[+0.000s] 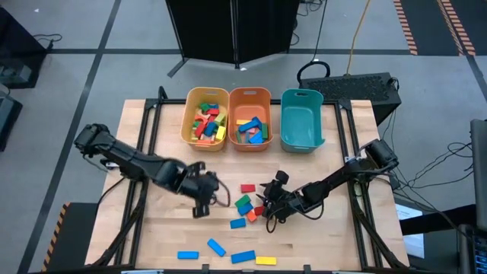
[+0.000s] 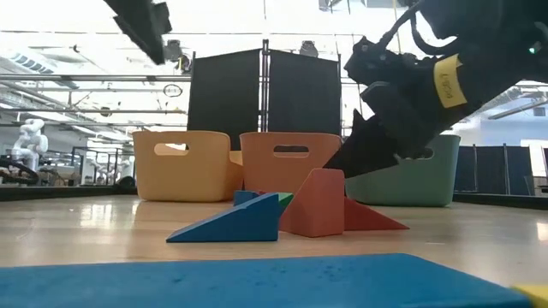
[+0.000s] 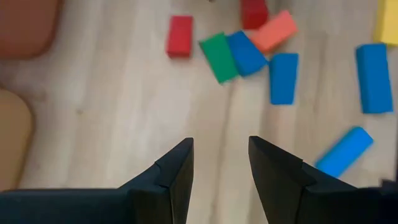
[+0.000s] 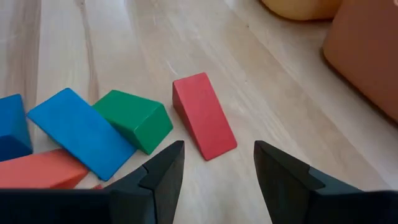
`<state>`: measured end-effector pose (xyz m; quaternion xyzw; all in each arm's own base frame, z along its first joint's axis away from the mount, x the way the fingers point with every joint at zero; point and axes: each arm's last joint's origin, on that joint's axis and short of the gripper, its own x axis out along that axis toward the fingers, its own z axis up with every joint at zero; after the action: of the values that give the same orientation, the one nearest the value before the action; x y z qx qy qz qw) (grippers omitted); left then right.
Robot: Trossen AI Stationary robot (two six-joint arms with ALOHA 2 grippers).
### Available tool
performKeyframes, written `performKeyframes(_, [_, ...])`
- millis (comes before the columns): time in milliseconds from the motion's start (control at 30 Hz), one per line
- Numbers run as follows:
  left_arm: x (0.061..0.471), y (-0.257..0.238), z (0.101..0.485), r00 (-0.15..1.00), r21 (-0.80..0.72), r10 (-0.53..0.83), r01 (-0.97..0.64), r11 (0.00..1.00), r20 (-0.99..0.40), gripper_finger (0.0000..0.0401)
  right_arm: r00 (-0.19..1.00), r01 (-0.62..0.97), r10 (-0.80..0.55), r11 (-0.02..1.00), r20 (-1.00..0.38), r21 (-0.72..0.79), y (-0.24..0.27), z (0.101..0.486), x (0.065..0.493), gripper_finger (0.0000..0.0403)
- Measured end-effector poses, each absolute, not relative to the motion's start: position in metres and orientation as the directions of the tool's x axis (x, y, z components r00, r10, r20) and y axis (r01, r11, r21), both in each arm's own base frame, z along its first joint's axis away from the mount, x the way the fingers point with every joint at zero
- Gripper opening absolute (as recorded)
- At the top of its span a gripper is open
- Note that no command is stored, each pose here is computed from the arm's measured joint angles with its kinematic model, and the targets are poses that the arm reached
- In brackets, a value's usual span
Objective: Sort blocks by size
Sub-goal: Put the blue rectangle block into the orange bin
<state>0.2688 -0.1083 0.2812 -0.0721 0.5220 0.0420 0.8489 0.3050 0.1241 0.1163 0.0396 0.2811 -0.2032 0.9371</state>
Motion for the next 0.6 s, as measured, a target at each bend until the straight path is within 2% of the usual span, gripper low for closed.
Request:
performKeyframes(333, [0.239, -0.172, 0.272, 0.42, -0.113, -0.075, -0.065, 0.991, -0.905, 0.0154, 0.752, 0.405, -0.377, 0.912, -0.541, -0.073, 0.115, 0.117, 0.309, 0.018])
performKeyframes(600, [0.22, -0.226, 0.251, 0.396, -0.165, -0.146, -0.015, 0.986, -0.906, 0.0154, 0.747, 0.413, -0.388, 0.907, -0.54, -0.08, 0.112, 0.117, 0.31, 0.018])
